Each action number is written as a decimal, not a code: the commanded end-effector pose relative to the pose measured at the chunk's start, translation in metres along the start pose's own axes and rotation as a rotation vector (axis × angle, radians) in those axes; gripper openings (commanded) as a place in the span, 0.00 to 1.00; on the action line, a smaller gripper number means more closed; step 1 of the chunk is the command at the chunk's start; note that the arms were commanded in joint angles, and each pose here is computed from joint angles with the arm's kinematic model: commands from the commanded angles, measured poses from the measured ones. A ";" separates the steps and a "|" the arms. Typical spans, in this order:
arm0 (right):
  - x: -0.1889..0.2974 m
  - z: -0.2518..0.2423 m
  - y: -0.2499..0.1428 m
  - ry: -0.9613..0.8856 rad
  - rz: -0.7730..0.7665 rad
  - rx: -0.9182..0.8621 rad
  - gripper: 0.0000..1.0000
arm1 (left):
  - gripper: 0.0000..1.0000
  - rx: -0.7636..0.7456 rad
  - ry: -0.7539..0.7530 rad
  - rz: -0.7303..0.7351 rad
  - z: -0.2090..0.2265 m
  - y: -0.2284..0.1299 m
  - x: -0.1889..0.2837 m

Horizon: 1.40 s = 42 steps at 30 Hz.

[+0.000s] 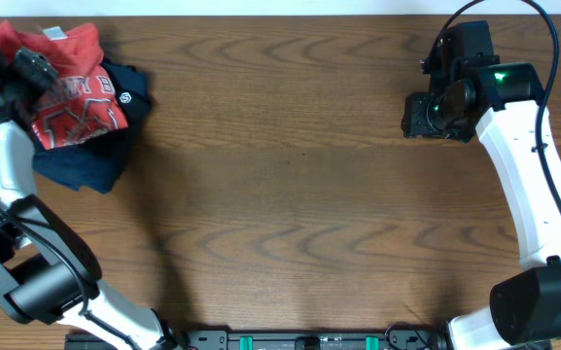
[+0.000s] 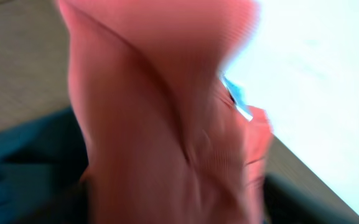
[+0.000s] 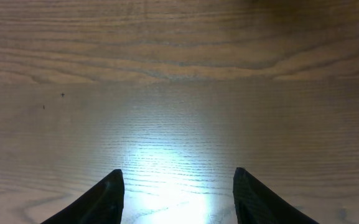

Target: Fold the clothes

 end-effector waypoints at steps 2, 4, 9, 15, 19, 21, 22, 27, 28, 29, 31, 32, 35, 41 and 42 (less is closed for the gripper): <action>0.009 -0.001 0.006 0.007 -0.037 -0.003 0.55 | 0.98 0.084 -0.058 -0.115 0.014 0.041 0.029; 0.009 -0.001 0.007 0.009 -0.042 -0.002 0.56 | 0.98 0.077 -0.081 -0.182 0.008 0.063 0.048; 0.009 0.001 0.010 0.015 -0.056 -0.001 0.57 | 0.98 0.016 -0.139 -0.287 -0.035 0.096 0.099; 0.012 0.016 0.028 0.094 -0.124 0.007 0.75 | 0.98 -0.177 -0.316 -0.168 -0.148 0.054 0.118; 0.019 0.035 0.051 0.188 -0.223 0.023 0.99 | 0.98 -0.443 -0.386 0.070 -0.230 -0.041 0.114; 0.022 0.039 0.061 0.204 -0.268 0.029 0.99 | 0.98 -0.580 -0.350 0.178 -0.248 -0.085 0.117; 0.024 0.040 0.067 0.205 -0.293 0.048 0.99 | 0.98 -0.655 -0.318 0.232 -0.253 -0.107 0.120; 0.026 0.025 0.059 0.163 -0.264 0.101 0.99 | 0.98 -0.822 -0.075 0.415 -0.229 -0.158 0.151; 0.029 0.021 0.055 0.157 -0.252 0.088 0.99 | 0.98 -0.816 -0.064 0.443 -0.225 -0.162 0.160; 0.034 0.016 0.050 0.150 -0.244 0.079 0.99 | 0.98 -0.799 -0.053 0.467 -0.219 -0.164 0.171; 0.045 0.010 0.043 0.145 -0.240 0.066 0.99 | 0.98 -0.773 -0.069 0.481 -0.215 -0.164 0.190; 0.051 0.007 0.040 0.139 -0.248 0.048 0.99 | 0.98 -0.763 -0.103 0.479 -0.217 -0.163 0.202; 0.074 -0.005 0.032 0.095 -0.337 -0.005 0.99 | 0.98 -0.750 -0.196 0.416 -0.219 -0.155 0.236; 0.120 -0.017 -0.011 0.117 -0.622 0.017 0.96 | 0.98 -0.715 -0.373 0.154 -0.209 -0.146 0.307; 0.124 -0.021 -0.023 0.120 -0.674 0.023 0.98 | 0.98 -0.699 -0.378 0.103 -0.202 -0.146 0.315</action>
Point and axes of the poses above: each gripper's point midway between its finger pads, its own x axis back along the fingers, its own z axis along the line the jaws close on, y = z × x, the point moved 1 cm from there along x, back along the fingers, and after that the axes turned 13 degrees about -x, right-handed, at the moved point
